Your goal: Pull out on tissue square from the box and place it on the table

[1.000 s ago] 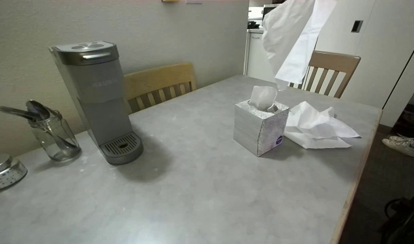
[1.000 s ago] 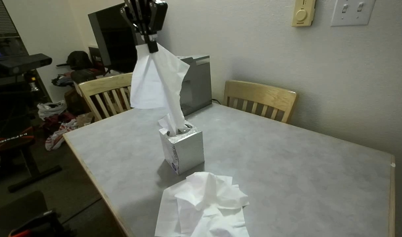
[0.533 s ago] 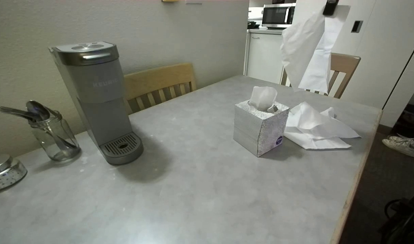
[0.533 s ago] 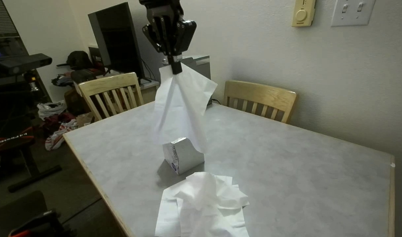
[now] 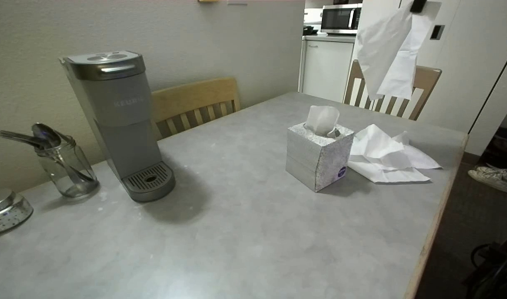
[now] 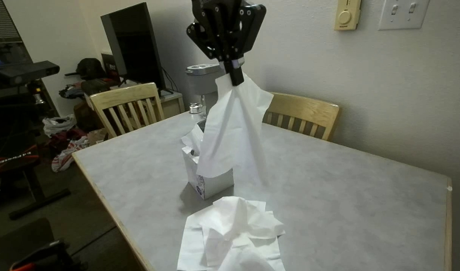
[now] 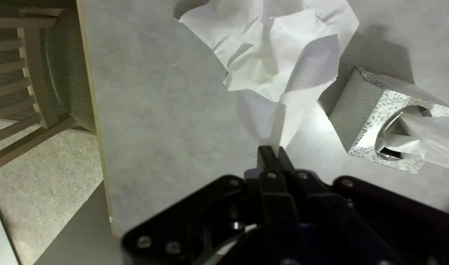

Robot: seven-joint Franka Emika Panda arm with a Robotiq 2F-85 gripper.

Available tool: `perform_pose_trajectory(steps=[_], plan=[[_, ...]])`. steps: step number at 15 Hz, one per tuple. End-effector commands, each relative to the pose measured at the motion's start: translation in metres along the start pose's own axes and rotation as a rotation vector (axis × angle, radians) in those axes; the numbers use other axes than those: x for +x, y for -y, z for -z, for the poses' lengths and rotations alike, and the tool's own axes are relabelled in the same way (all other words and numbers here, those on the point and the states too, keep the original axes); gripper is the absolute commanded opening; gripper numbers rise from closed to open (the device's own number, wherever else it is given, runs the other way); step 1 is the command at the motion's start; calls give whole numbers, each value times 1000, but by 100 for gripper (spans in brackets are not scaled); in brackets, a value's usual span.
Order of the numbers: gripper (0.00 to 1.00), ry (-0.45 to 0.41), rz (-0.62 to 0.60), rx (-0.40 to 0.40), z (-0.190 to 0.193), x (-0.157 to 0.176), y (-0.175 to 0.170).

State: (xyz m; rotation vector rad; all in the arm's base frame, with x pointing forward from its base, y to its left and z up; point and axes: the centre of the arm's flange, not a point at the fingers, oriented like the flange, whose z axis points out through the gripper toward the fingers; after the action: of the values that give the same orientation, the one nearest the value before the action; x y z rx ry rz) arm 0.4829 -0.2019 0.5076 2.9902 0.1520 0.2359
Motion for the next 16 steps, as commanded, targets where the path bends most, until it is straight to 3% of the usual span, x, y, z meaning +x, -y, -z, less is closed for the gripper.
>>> perform_pose_trajectory(steps=[1,8,16], plan=[[0,4,11,2,-26,-10,-27],[0,8,12,79,-104,-33,-52],[0,122,23,176,-208,-54,-58]])
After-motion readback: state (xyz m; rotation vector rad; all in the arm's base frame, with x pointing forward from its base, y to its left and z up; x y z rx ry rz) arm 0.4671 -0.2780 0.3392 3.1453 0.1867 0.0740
